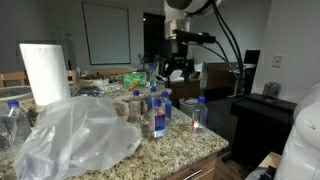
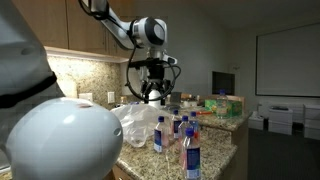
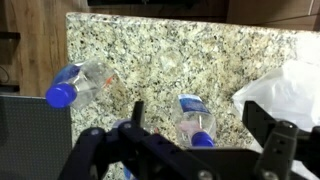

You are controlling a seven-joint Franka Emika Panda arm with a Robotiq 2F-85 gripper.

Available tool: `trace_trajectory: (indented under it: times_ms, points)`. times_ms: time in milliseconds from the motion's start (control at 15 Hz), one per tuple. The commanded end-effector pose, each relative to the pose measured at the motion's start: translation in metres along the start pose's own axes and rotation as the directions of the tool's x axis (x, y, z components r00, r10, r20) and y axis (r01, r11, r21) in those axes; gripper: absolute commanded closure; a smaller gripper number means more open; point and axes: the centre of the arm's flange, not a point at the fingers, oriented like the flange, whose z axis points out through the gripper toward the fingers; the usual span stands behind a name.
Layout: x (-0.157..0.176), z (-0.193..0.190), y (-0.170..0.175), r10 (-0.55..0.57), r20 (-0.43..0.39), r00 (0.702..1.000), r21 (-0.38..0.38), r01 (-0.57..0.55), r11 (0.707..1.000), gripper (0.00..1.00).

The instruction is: Pick up the bottles from the counter and put them in the plastic bag

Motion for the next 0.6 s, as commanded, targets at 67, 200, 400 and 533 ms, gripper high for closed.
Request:
trace_trajectory:
  times_ms: [67, 200, 400, 533]
  points:
    - [0.016, 0.031, -0.038, 0.126, -0.137, 0.982, -0.014, -0.13, 0.991, 0.0]
    - [0.024, 0.036, -0.04, 0.164, -0.163, 0.973, -0.02, -0.169, 0.985, 0.0]
    - [0.017, 0.03, -0.04, 0.118, -0.132, 0.984, -0.005, -0.12, 0.993, 0.0]
    - [0.017, 0.028, -0.039, 0.121, -0.133, 0.984, -0.002, -0.122, 0.992, 0.0]
